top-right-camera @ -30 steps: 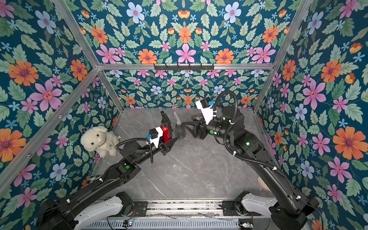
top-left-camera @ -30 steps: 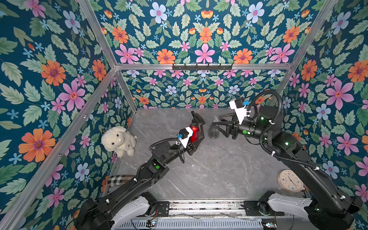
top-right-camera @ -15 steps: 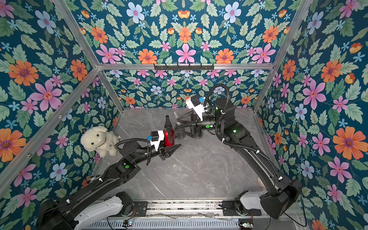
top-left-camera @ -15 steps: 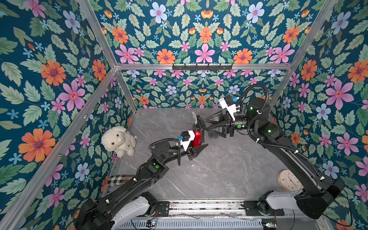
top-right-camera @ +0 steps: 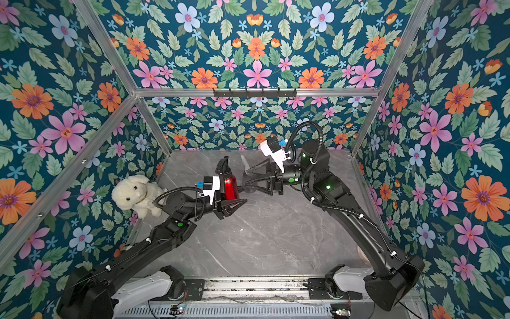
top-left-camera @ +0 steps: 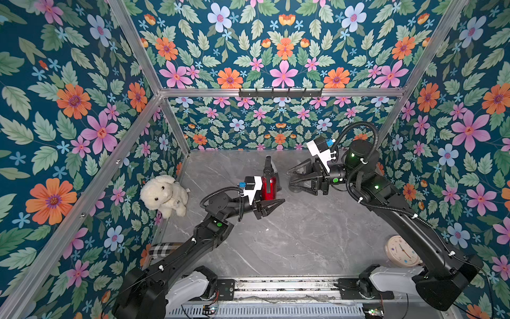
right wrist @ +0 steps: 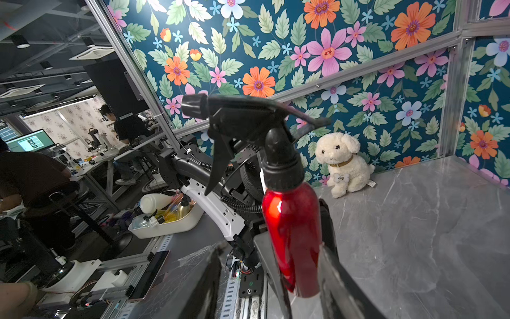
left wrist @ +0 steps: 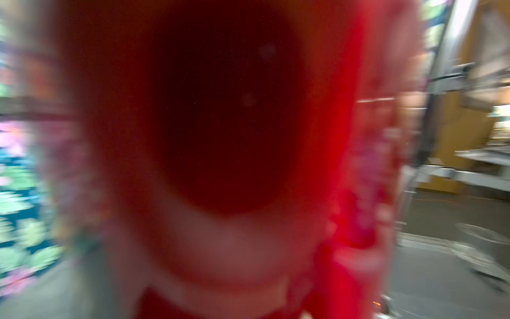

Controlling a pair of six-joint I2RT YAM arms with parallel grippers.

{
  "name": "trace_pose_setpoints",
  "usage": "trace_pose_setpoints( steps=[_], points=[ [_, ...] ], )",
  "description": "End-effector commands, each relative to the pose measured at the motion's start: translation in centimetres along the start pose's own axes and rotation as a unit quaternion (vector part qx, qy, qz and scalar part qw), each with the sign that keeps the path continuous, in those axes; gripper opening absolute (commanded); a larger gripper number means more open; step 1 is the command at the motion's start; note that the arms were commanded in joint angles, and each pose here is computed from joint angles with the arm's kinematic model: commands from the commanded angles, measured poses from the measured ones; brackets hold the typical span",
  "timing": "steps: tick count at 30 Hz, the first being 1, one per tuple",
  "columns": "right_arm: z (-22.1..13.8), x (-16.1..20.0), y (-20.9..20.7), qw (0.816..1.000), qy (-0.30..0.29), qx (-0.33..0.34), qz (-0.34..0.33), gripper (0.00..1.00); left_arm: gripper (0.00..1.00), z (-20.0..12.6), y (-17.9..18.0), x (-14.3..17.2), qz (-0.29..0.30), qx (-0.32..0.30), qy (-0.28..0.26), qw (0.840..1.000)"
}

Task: Attach spray nozzles to spray bottles
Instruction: Screw the spray nozzle on the spray bottle.

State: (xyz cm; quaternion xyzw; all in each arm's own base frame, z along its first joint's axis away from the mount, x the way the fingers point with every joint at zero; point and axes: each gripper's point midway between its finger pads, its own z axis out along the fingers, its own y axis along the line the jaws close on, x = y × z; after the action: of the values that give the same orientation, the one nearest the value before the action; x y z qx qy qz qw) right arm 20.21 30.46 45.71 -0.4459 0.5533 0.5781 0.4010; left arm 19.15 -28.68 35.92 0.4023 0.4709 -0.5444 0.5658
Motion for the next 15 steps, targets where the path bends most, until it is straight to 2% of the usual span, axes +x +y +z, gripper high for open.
trace_pose_setpoints(
  steps=[1,5,15],
  points=[
    [0.4,-0.8,0.7,1.0,-0.006,-0.008,-0.019,0.57,0.0,-0.2,-2.6,-1.8,0.013,0.07,-0.028,0.997],
    [0.8,-1.4,0.1,1.0,-0.009,-0.001,-0.023,0.56,0.0,-0.2,-3.0,-1.8,0.009,0.089,-0.028,0.996],
    [3.3,-1.4,1.2,0.997,0.03,-0.061,-0.021,0.63,0.0,0.1,-3.0,-1.2,-0.008,0.105,-0.018,0.994]
  ],
)
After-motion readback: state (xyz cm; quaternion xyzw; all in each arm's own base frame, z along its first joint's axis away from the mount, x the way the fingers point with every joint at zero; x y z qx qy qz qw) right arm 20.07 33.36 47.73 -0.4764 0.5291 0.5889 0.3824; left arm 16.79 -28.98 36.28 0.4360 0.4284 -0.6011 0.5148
